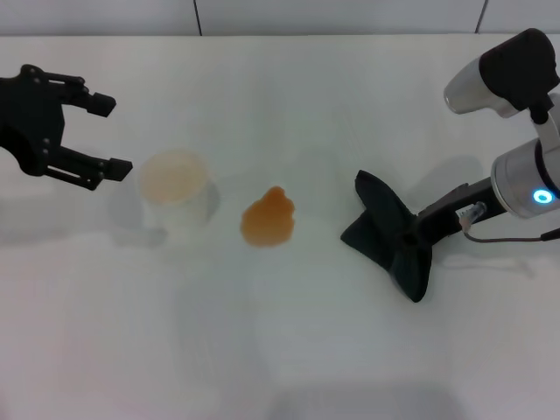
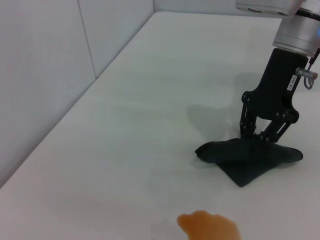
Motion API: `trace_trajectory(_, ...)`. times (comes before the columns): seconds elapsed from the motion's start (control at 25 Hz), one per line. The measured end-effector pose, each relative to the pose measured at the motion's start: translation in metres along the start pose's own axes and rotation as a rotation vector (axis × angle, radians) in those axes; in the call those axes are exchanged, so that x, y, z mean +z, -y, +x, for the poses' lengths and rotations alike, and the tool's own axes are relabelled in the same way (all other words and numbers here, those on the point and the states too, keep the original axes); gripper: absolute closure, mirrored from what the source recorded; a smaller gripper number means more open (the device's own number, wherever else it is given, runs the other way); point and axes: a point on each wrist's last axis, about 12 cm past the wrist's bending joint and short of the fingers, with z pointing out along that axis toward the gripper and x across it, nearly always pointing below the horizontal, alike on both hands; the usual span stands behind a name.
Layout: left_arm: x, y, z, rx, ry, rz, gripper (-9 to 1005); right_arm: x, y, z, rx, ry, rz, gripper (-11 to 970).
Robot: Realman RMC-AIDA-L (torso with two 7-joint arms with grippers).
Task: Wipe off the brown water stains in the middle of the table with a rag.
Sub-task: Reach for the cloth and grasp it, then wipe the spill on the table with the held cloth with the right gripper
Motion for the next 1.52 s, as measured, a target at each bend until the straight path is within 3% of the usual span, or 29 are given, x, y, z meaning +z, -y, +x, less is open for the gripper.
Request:
trace_trajectory(0.24,0.000,0.000,0.001,-0.001,0.002,-0.001,109,0.000,0.000,0.000,0.005,-0.001,-0.002,819)
trace_trajectory(0.76,0.001,0.001,0.001,-0.002,0.004,0.000,109,0.002,-0.006,0.000,0.009,0.006,-0.031,874)
trace_trajectory(1.52,0.004,0.001,-0.001,0.019,0.007,0.008,110,0.020,-0.057,-0.028,-0.099,0.058,-0.195,877)
